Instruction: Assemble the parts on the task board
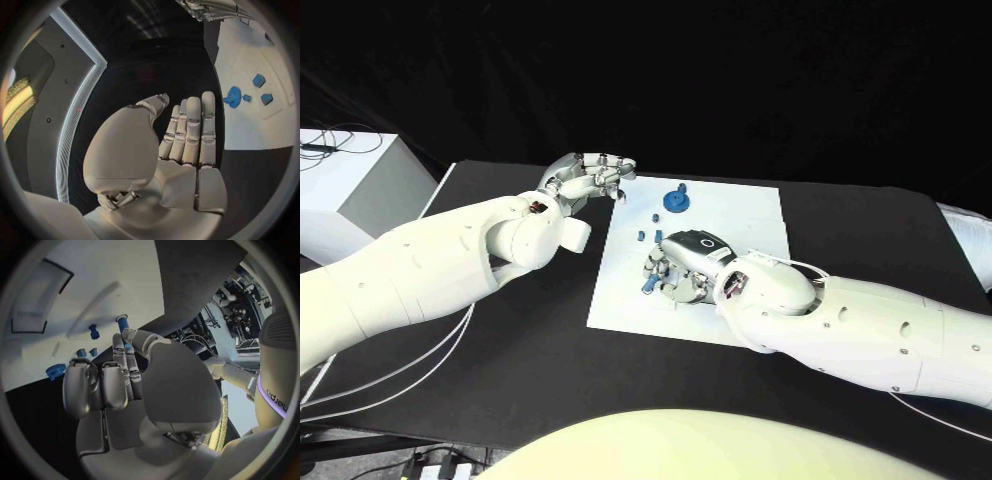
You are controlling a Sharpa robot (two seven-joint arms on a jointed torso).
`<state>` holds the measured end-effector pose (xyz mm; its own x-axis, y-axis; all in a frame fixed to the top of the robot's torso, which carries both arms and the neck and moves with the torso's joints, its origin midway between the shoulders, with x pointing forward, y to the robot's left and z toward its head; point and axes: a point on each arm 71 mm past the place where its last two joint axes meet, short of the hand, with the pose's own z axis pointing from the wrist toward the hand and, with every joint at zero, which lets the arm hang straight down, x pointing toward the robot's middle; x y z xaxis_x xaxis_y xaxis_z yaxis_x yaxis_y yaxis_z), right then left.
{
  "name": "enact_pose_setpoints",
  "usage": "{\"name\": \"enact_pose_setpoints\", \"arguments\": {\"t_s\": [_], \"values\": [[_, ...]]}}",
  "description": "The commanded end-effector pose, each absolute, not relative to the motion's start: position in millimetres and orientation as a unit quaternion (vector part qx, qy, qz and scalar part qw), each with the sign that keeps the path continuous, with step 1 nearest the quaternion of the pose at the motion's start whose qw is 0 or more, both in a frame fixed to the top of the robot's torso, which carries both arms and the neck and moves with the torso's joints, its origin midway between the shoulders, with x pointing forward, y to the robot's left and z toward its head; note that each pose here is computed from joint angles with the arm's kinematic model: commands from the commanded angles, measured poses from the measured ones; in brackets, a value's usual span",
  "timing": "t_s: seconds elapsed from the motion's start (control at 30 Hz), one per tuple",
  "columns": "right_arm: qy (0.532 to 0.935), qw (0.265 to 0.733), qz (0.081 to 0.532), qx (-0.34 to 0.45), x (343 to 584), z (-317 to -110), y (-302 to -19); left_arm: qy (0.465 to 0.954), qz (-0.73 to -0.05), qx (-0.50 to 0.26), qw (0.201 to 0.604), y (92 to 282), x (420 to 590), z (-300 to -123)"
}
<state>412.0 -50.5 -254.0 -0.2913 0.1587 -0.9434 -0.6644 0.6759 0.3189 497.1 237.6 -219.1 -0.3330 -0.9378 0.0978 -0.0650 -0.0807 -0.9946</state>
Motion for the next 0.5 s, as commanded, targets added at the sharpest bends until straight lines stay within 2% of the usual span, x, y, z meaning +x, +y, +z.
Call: {"name": "enact_pose_setpoints", "arguments": {"t_s": [0.03,0.5], "values": [[0.720,0.566,0.355,-0.190,410.7,-255.7,-49.7,0.567,-0.594,-0.438,0.366,235.2,496.6,-218.0],[0.728,0.561,0.341,-0.197,412.6,-262.5,-50.3,0.567,-0.594,-0.438,0.366,235.6,496.7,-218.0]]}}
